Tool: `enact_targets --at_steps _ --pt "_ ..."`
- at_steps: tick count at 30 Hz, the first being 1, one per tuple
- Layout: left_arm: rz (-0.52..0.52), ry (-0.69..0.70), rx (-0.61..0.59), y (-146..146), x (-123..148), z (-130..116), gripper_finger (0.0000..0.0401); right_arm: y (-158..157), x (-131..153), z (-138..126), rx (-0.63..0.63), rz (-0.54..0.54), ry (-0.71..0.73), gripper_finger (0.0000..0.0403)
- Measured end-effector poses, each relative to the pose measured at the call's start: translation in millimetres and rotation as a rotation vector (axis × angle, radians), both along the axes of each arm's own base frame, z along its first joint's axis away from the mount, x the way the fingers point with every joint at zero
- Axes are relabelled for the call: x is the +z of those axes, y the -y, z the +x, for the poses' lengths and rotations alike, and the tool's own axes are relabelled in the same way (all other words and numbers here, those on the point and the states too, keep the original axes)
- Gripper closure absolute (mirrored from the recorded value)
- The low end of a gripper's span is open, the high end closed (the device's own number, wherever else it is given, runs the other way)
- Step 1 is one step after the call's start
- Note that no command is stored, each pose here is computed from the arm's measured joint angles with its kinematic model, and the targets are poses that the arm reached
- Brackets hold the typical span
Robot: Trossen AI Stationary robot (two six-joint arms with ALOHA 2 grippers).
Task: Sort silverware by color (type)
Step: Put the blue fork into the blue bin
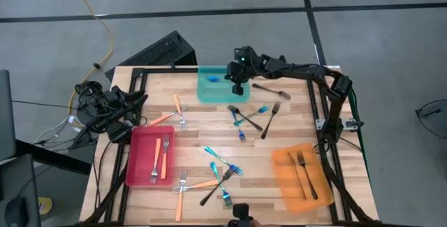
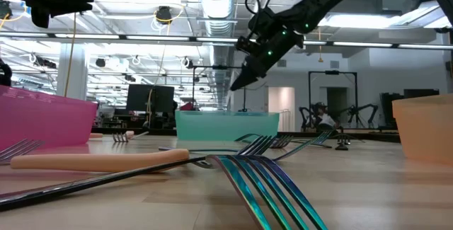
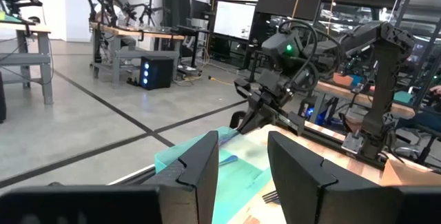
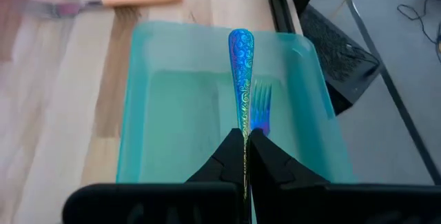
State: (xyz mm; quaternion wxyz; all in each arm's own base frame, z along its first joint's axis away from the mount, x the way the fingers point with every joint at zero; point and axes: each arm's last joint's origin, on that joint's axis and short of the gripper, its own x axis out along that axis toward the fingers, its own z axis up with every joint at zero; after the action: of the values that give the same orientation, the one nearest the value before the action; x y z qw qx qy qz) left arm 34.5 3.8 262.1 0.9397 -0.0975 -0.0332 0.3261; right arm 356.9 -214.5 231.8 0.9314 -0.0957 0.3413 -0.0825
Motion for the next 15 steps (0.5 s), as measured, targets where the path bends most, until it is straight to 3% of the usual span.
enact_targets --at_steps 15 --pt "-0.001 0.001 0.006 -0.1 0.0 -0.1 0.0289 -1.0 0.3 1.0 -0.010 -0.023 -0.012 0.0375"
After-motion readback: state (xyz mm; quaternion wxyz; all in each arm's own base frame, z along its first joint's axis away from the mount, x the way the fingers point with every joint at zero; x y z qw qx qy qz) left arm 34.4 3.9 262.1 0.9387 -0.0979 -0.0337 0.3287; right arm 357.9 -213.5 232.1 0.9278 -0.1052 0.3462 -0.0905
